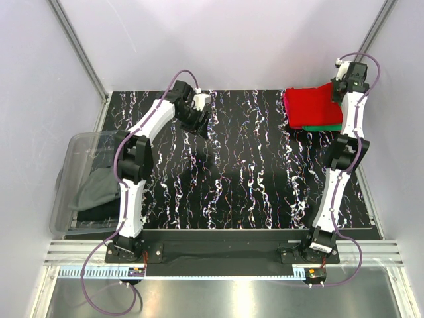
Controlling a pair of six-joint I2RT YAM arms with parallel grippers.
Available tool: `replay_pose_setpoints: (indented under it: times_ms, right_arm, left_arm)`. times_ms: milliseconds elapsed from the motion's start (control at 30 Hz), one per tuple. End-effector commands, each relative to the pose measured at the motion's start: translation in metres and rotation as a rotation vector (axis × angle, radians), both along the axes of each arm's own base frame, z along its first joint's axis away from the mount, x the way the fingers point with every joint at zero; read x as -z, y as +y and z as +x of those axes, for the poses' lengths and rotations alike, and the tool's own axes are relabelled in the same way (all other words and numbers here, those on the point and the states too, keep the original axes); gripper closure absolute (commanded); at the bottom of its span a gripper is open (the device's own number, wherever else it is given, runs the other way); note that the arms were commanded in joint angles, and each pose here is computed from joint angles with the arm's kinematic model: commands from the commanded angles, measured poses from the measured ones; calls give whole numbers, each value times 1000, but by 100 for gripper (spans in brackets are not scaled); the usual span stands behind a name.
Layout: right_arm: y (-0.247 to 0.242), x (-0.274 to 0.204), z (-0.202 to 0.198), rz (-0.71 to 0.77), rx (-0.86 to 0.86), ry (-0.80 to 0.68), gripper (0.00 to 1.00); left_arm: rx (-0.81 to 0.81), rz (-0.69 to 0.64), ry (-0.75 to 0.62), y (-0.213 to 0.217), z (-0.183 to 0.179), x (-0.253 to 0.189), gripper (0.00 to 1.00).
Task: Fold and stack the t-shirts
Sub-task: Neatly place the folded tshirt to the corner, then reset both grippers
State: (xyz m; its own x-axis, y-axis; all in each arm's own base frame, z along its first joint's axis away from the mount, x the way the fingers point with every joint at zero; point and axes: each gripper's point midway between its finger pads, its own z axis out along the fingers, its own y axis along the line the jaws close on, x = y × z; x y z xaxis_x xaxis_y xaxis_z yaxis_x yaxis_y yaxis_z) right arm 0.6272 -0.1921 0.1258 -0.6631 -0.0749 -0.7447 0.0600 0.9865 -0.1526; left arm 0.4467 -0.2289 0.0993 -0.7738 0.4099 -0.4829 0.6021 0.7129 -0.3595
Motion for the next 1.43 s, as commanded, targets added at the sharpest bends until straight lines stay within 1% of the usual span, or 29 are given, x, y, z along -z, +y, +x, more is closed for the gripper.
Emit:
replay_pose_setpoints:
  times_ms: [0, 33, 67, 100, 133, 167, 200, 267, 300, 433, 467, 500, 533, 567, 600, 633, 700, 733, 767, 800, 833, 900, 933, 1000, 1033, 1067, 1133, 1267, 1400]
  right_arm:
    - [-23, -27, 14, -67, 61, -105, 100]
    - [-23, -26, 14, -69, 60, -105, 100]
    - [-26, -31, 17, -79, 71, -126, 91]
    - [-27, -29, 19, -80, 79, -131, 73]
    - [-27, -34, 22, -81, 81, -149, 59]
    - [-27, -49, 24, -90, 83, -186, 49]
    - [-29, -68, 23, -110, 107, -216, 28]
    - [-26, -108, 20, -141, 129, -283, 18]
    - [-22, -146, 13, -153, 132, -340, 16]
    - [2, -222, -11, -93, 101, -453, 13]
    - [18, -252, -23, -70, 62, -495, 8]
    - [28, -258, -28, -26, 42, -499, 1]
    - [46, -241, -29, 42, -24, -449, 0]
    - [60, -259, -45, 78, -55, -460, 0]
    - [79, -255, -49, 130, -103, -439, 0]
    - [105, -223, -54, 227, -191, -351, 0]
    - [142, -222, -73, 273, -276, -313, 0]
    - [157, -187, -81, 325, -297, -223, 0]
    - [170, -177, -88, 352, -313, -192, 0]
    - [184, -179, -99, 374, -342, -182, 0]
    - [211, -156, -111, 450, -385, -109, 0]
    - [237, -157, -129, 500, -417, -84, 0]
    - [267, -140, -142, 529, -440, -20, 0]
    - [296, -142, -157, 508, -456, -19, 0]
    - [292, -122, -159, 481, -319, 15, 0]
    - [312, -128, -164, 455, -303, -16, 1]
    - [312, -114, -169, 403, -228, -13, 0]
    - [324, -114, -169, 359, -222, -48, 0]
    - [313, -121, -161, 296, -160, -89, 0]
  left_arm:
    - [14, 8, -39, -1, 3, -6, 28]
    - [14, 11, -40, 0, 3, -6, 28]
    - [16, 11, -40, -1, 3, -6, 28]
    - [14, 12, -35, -1, 2, -4, 28]
    - [15, 10, -38, -1, 2, -5, 28]
    - [15, 13, -39, -1, 2, -5, 28]
    - [16, 11, -47, -1, 3, -9, 28]
    - [13, 18, -75, 1, 6, -17, 27]
    - [11, 24, -89, 2, 8, -22, 26]
    - [-21, 63, -178, 12, 17, -48, 16]
    - [-41, 70, -191, 14, 20, -54, 10]
    - [-59, 69, -222, 16, 25, -66, 8]
    - [-94, 99, -243, 25, 32, -70, 5]
    - [-138, 107, -252, 30, 37, -75, 2]
    - [-173, 107, -282, 36, 44, -88, 1]
    - [-183, 90, -300, 38, 47, -98, 1]
    - [-225, 62, -334, 51, 54, -117, 1]
    - [-248, 58, -342, 58, 58, -121, 1]
    - [-262, 48, -343, 61, 59, -125, 1]
    - [-266, 36, -347, 62, 60, -129, 1]
    - [-271, 22, -345, 63, 58, -133, 1]
    - [-228, -29, -328, 60, 50, -136, 1]
    - [-178, -80, -326, 53, 41, -145, 1]
    - [-126, -83, -331, 52, 30, -144, 1]
    - [-142, -63, -328, 56, 29, -141, 1]
    - [-172, -60, -312, 58, 27, -139, 1]
    - [-185, -42, -294, 61, 21, -130, 1]
    - [-225, -11, -272, 67, 19, -117, 1]
    - [-255, -3, -280, 70, 22, -120, 1]
